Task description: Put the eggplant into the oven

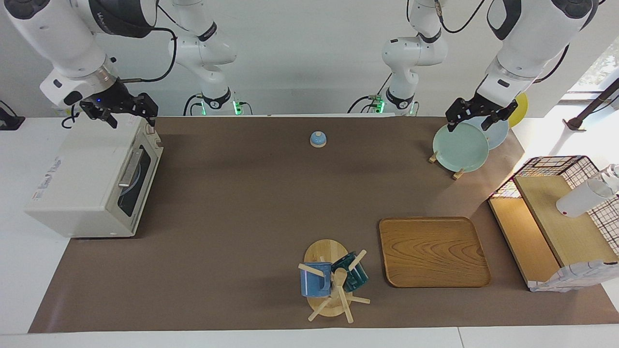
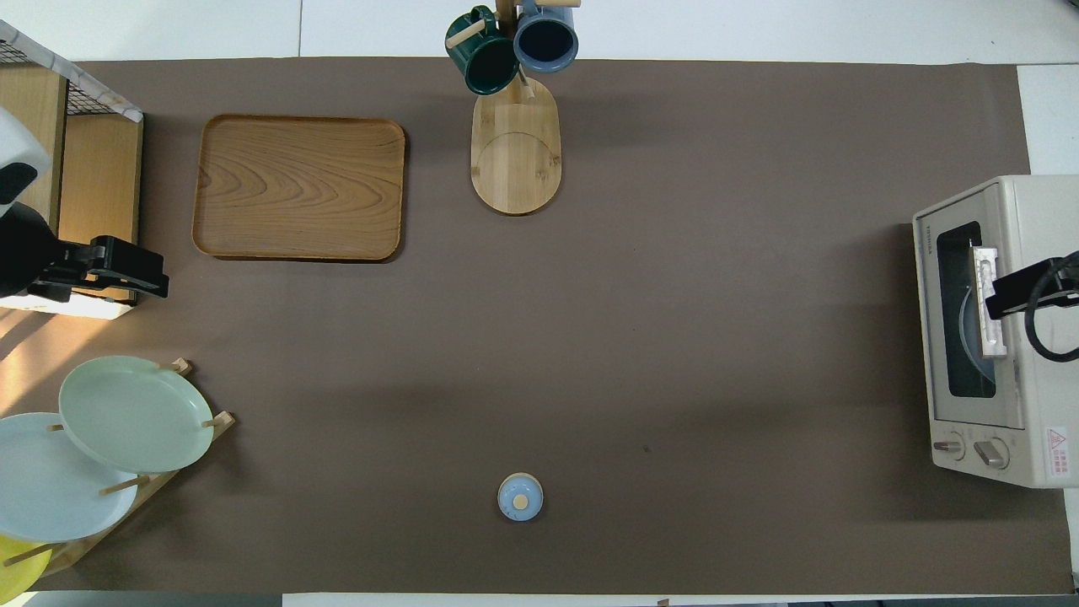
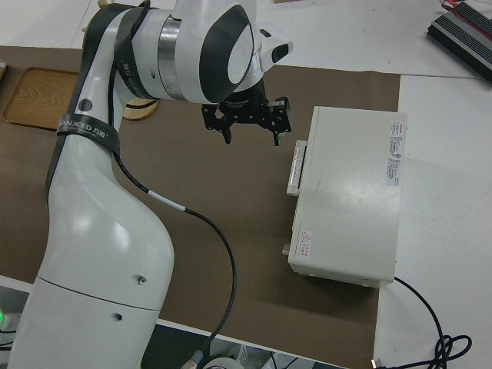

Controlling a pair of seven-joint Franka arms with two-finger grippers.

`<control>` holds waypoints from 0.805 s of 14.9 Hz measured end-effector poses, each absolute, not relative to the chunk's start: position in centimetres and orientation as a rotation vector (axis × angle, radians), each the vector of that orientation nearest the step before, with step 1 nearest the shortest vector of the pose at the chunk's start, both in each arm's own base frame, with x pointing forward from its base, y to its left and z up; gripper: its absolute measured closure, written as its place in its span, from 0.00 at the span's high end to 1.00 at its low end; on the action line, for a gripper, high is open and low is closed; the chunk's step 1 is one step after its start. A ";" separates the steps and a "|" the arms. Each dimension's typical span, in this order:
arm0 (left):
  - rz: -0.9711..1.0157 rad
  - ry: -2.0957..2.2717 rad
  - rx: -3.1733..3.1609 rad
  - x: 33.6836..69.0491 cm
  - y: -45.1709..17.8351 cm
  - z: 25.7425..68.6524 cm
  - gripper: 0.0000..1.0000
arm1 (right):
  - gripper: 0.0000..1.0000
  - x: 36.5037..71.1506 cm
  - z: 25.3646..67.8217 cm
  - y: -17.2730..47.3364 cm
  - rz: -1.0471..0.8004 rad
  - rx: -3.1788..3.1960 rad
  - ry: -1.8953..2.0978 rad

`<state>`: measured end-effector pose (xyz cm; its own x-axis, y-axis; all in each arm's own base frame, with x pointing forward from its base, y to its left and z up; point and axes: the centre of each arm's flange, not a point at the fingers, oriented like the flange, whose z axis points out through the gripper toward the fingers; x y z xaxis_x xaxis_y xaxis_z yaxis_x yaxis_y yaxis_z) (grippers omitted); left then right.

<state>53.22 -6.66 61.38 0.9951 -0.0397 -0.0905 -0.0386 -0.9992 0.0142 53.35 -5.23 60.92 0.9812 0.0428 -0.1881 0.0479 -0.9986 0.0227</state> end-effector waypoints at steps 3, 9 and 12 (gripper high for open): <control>-0.142 -0.061 3.125 53.2 -6.7 61.4 1.00 | 1.00 52.9 61.1 -5.7 -0.307 3.102 0.042; -0.142 -0.061 3.125 53.2 -6.7 61.4 1.00 | 1.00 51.9 61.4 -5.6 -0.281 3.106 0.011; -0.142 -0.061 3.125 53.2 -6.7 61.4 1.00 | 1.00 52.0 61.6 -5.8 -0.250 3.107 0.005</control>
